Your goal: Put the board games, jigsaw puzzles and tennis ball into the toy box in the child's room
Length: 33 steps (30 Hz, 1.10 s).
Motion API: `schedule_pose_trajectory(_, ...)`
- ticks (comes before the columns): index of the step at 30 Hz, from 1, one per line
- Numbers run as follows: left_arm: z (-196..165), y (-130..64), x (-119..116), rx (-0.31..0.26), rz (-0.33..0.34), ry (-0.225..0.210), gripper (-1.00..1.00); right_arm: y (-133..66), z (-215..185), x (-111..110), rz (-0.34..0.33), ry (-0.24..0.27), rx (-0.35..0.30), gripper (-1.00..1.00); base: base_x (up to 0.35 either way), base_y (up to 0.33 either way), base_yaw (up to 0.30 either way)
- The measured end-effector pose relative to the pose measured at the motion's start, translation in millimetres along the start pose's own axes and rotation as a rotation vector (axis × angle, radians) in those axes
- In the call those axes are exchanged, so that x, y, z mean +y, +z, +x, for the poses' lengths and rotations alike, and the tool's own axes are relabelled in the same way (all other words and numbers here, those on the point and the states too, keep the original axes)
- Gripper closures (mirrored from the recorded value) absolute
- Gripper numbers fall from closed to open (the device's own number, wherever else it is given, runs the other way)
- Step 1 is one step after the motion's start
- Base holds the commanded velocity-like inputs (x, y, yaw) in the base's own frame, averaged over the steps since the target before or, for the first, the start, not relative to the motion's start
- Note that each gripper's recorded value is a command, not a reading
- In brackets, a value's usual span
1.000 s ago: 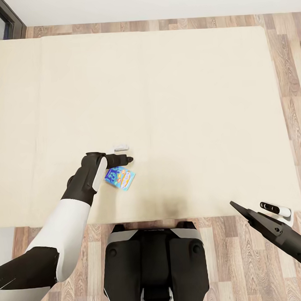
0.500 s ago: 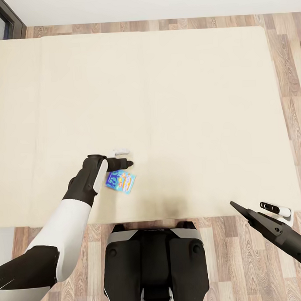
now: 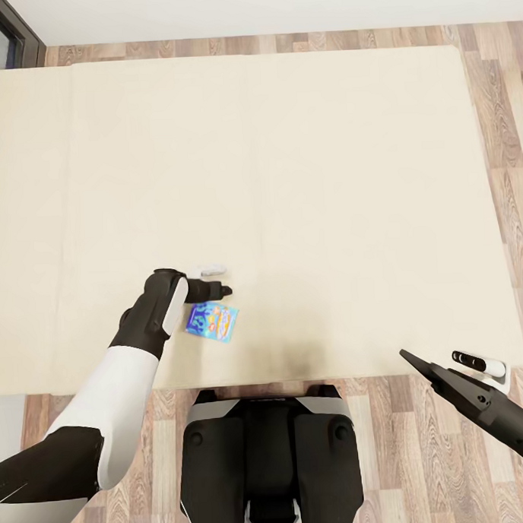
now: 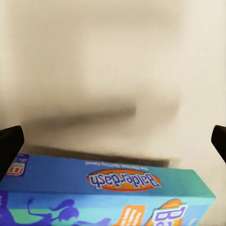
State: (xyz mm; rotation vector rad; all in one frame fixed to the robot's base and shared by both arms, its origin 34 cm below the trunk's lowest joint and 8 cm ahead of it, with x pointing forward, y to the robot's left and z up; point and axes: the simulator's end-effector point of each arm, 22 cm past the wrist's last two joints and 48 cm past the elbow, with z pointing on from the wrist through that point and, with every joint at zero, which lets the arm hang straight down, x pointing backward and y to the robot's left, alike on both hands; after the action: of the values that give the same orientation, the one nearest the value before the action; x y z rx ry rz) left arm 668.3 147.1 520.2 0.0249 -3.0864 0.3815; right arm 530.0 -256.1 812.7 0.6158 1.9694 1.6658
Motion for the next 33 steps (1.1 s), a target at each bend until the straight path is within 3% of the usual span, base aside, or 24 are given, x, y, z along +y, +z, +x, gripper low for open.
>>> schedule_pose_trajectory(9,8.5,-0.5,-0.8,0.040,-0.001,0.000,-1.00,-0.1,-0.1,-0.1,0.001,0.000,0.000,-1.00,0.000,0.000,0.000)
schedule_pose_trajectory(21,7.3,-2.6,0.6,0.041,-0.005,0.003,-1.00,-0.2,-0.2,0.0,0.000,0.000,0.000,-1.00,0.000,0.000,0.000)
schedule_pose_trajectory(33,-46.1,-43.5,-3.5,-0.101,0.001,0.019,-1.00,0.2,-2.3,4.9,-0.007,-0.009,-0.002,-1.00,0.000,0.000,0.000)
